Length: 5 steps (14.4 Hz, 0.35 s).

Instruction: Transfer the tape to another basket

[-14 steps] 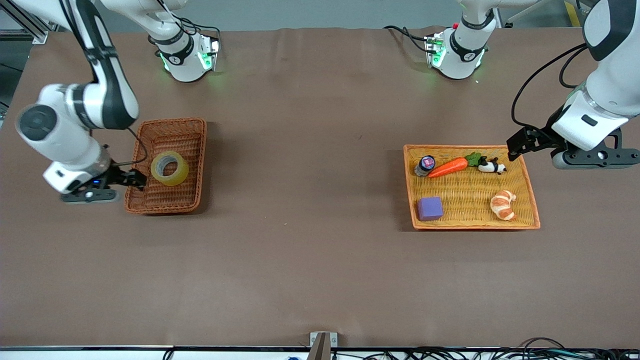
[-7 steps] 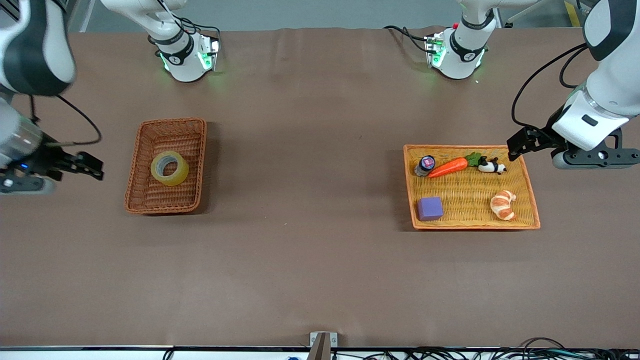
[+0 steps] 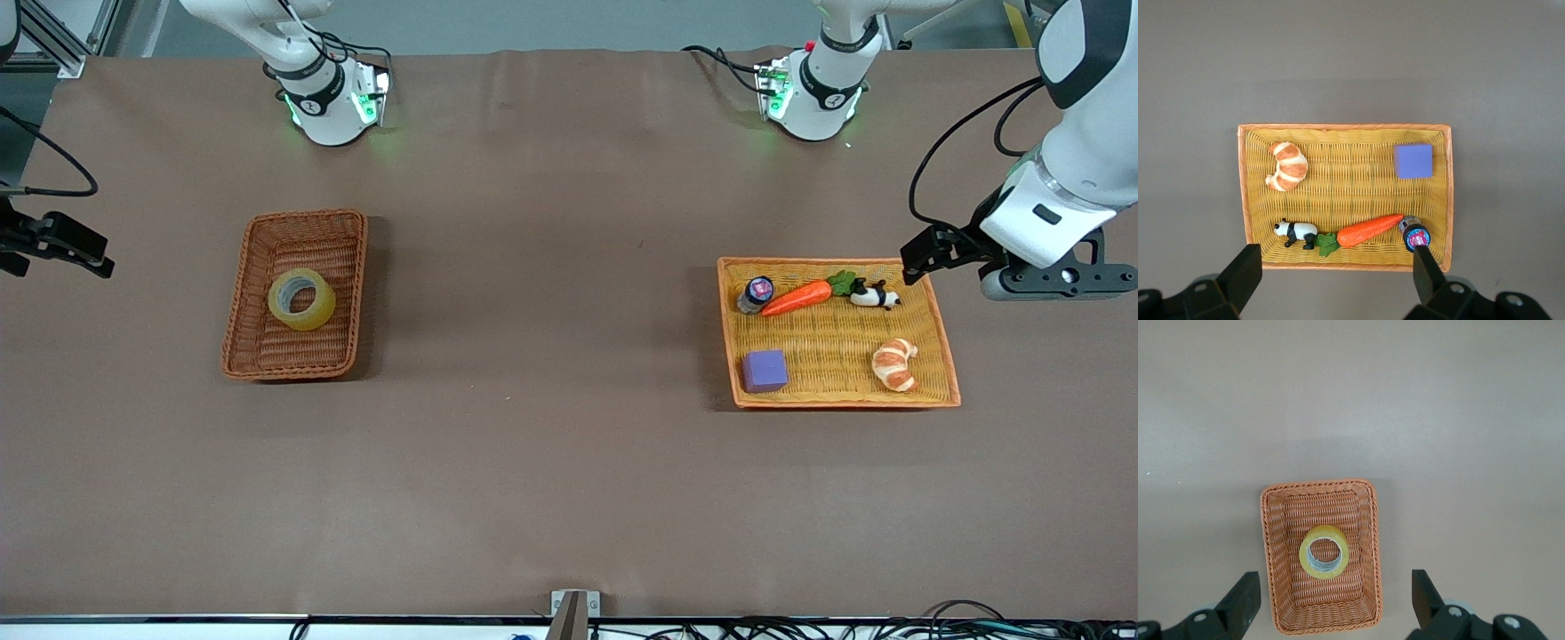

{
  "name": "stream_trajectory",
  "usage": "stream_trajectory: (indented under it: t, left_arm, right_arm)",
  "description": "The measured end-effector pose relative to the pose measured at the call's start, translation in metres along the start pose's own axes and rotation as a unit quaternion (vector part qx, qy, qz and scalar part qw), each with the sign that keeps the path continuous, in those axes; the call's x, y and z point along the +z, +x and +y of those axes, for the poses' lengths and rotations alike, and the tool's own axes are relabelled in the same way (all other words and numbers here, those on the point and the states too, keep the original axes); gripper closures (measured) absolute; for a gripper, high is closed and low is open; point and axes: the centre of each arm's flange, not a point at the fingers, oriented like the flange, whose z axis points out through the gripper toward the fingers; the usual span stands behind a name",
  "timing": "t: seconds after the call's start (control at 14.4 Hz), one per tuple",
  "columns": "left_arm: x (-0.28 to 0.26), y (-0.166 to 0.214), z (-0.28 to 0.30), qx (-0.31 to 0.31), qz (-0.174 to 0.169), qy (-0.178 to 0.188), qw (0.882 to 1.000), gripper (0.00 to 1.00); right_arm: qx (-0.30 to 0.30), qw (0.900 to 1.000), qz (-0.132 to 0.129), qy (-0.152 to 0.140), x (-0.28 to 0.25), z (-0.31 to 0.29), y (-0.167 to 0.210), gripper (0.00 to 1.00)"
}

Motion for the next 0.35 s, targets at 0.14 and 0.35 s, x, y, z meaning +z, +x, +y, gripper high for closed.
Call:
stream_trajectory:
  t: [0.14,0.35]
  left_arm:
    - [-0.0025,-0.0016,0.001,0.0,0.0,-0.002,1.0,0.0]
    - [-0.0075,-0.0072,0.0035,0.003,-0.006,-0.001,1.0,0.0]
  right_arm:
    - [-0.003,1.0,0.0,0.001,-0.0001,-0.0027,0.0,0.0]
    - [-0.008,1.0,0.001,0.001,-0.0009,-0.0091,-0.0001,0.0]
